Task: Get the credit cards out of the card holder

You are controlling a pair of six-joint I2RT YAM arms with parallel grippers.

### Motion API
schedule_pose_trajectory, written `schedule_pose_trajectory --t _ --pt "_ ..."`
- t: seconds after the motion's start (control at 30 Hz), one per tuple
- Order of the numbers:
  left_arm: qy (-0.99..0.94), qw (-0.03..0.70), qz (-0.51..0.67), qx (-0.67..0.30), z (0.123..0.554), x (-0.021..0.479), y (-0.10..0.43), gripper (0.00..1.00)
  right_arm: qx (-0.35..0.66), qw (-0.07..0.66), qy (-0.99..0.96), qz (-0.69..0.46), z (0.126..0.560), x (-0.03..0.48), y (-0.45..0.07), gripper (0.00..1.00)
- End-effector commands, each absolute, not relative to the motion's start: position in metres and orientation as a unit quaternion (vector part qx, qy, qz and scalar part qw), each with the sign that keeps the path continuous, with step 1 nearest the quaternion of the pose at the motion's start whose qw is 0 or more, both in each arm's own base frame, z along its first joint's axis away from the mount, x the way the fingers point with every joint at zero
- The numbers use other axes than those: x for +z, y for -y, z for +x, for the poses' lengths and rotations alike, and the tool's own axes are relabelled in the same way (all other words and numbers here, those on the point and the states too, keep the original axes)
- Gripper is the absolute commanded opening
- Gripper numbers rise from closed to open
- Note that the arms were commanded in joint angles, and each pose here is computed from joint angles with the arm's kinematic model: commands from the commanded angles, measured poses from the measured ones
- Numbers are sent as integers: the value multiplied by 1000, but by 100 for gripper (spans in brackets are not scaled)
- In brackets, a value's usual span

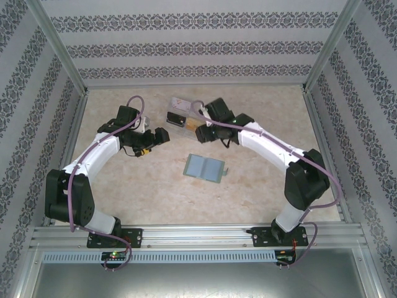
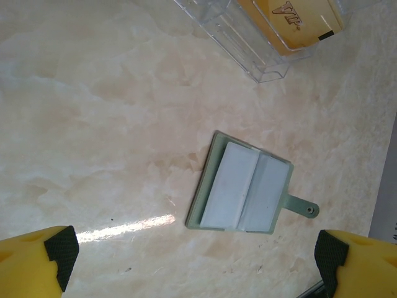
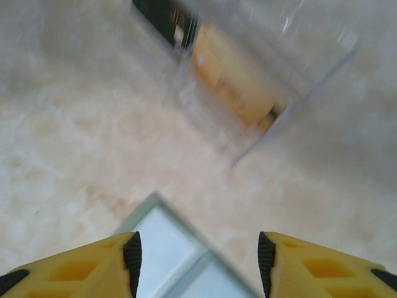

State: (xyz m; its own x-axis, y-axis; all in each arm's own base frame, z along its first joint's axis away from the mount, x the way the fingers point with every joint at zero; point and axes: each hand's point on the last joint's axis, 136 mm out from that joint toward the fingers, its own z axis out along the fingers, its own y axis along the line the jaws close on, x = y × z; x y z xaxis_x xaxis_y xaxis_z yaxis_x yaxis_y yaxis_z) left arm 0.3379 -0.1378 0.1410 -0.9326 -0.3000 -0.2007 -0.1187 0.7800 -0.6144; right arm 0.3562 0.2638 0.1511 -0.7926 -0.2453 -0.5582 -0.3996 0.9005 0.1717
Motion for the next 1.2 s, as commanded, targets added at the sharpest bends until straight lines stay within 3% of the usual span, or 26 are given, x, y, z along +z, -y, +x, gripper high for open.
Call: schedule_pose_trajectory --t 0.0,0.2,0.47,0.87,1.03,1.17 --pt "-929 137 -115 -325 339 132 143 100 172 229 -958 -33 330 127 -263 55" --pt "-929 124 -108 -331 338 123 155 100 200 153 -967 32 292 86 -286 52" --pt "-932 109 -101 -332 336 114 169 100 222 96 -969 52 278 45 -304 49" --pt "-936 82 -80 -334 328 99 193 99 153 66 -986 -9 243 14 -261 47" --pt "-934 67 -71 -343 323 90 212 92 169 96 -981 -27 245 35 -255 47" --pt "-933 54 -62 -349 314 86 234 77 188 132 -973 -4 256 52 -258 47"
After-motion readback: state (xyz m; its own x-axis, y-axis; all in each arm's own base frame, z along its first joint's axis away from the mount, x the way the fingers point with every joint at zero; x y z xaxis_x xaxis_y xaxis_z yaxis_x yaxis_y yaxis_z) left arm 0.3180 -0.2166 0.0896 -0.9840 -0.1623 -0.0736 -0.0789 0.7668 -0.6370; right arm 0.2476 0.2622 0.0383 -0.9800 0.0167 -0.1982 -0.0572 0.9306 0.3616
